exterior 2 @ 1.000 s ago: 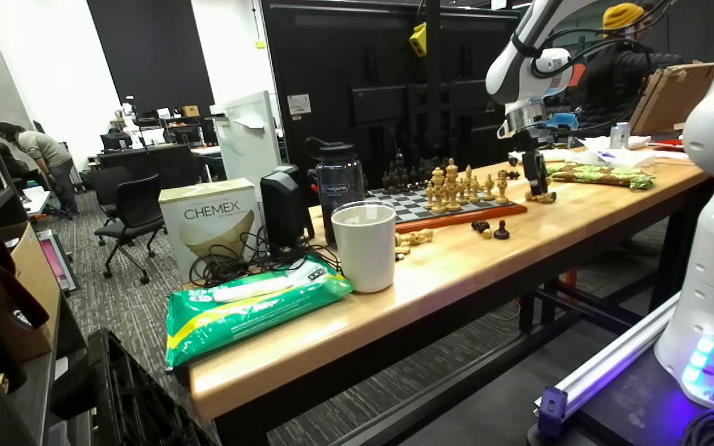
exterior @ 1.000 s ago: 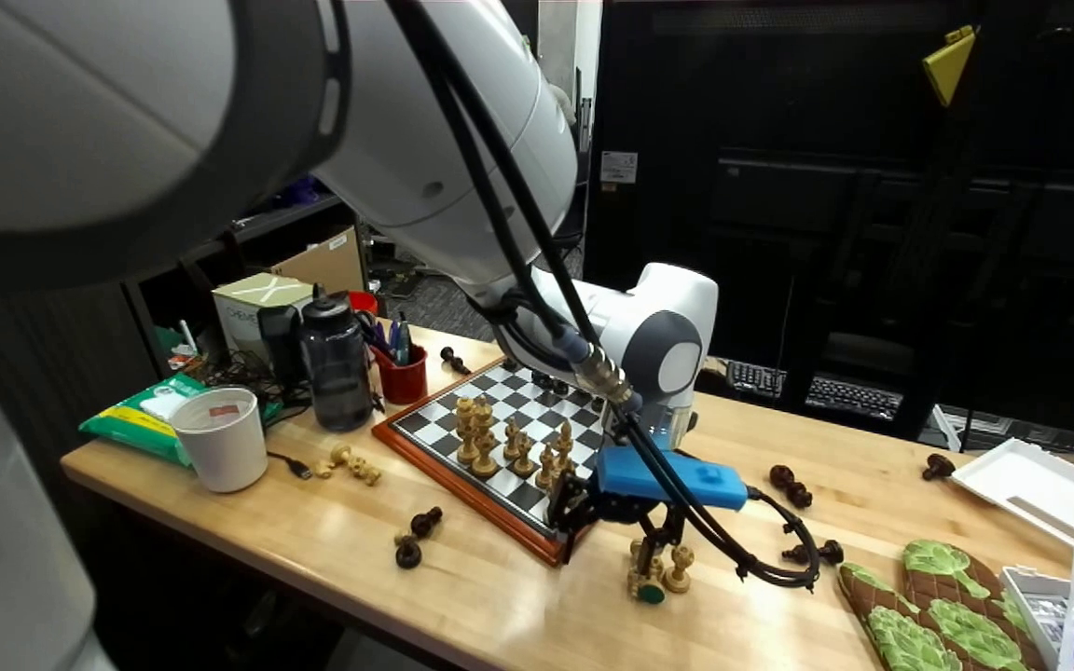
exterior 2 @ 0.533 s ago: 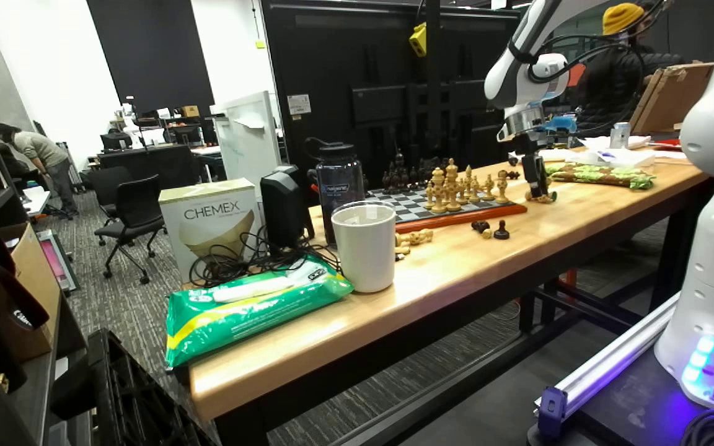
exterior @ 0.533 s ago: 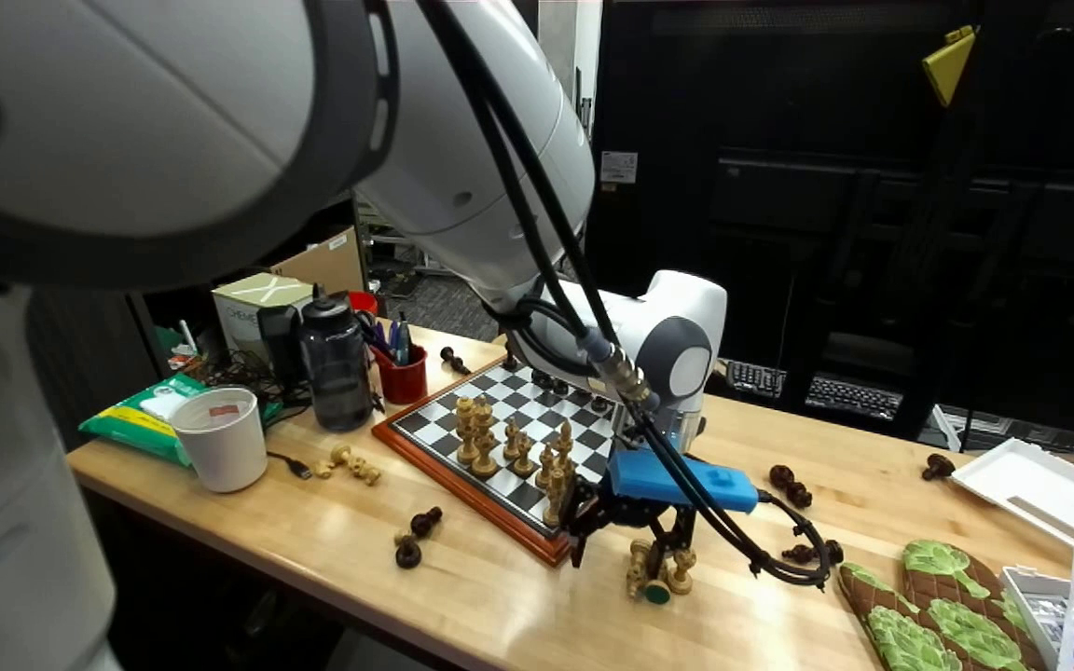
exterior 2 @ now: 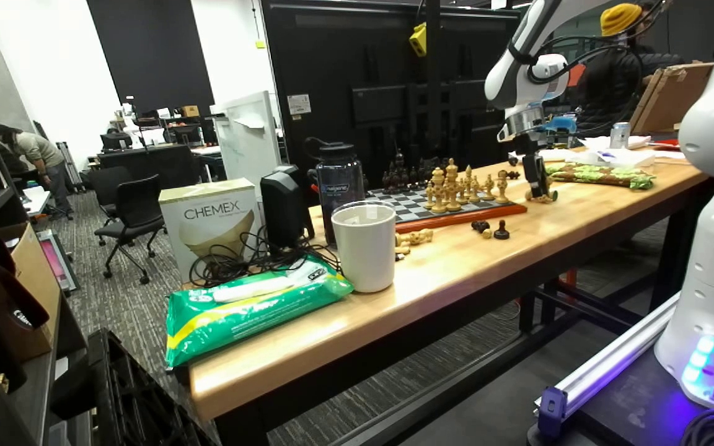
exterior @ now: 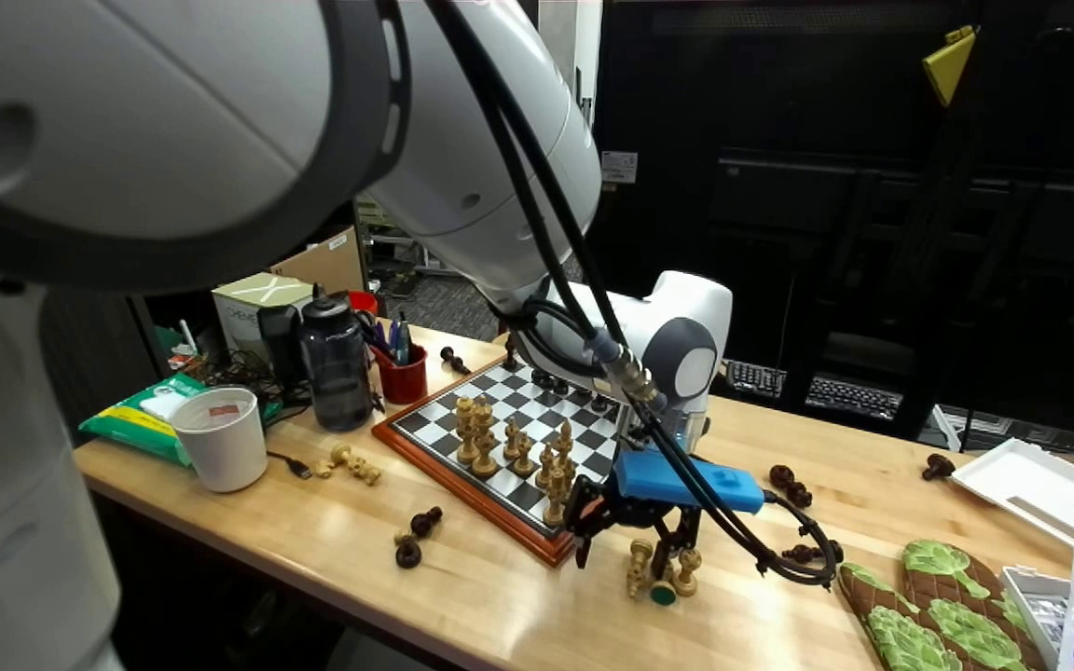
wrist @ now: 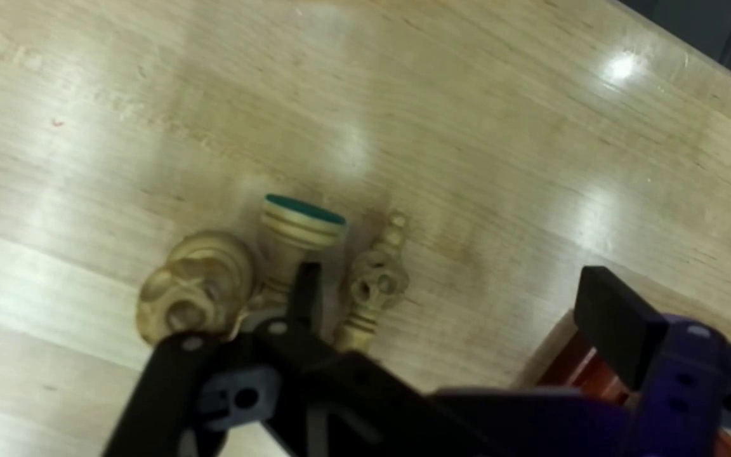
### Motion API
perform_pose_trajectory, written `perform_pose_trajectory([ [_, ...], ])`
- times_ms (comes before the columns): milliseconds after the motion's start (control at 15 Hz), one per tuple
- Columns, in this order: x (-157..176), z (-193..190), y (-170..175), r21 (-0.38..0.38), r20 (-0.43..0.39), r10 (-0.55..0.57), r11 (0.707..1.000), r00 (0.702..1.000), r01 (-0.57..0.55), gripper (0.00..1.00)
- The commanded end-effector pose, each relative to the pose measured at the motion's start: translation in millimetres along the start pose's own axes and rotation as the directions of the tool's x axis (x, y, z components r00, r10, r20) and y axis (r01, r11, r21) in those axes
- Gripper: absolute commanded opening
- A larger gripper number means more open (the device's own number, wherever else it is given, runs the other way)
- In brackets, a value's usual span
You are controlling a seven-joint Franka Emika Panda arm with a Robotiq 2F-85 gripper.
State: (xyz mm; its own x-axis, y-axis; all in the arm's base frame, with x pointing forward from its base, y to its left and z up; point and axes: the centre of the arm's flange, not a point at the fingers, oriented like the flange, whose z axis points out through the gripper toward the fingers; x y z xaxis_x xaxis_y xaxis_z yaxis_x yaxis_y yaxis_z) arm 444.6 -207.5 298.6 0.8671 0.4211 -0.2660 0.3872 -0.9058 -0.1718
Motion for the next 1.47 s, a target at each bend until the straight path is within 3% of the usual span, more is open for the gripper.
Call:
perform_pose_trajectory([
  [0,-0.8,4.6,5.3,0.007,-0.006,-0.021,1.000,1.000,0.021,1.00],
  [1400,1.0,9.3,1.4,0.035,-0.014,-0.010,0.999,1.000,0.011,1.00],
])
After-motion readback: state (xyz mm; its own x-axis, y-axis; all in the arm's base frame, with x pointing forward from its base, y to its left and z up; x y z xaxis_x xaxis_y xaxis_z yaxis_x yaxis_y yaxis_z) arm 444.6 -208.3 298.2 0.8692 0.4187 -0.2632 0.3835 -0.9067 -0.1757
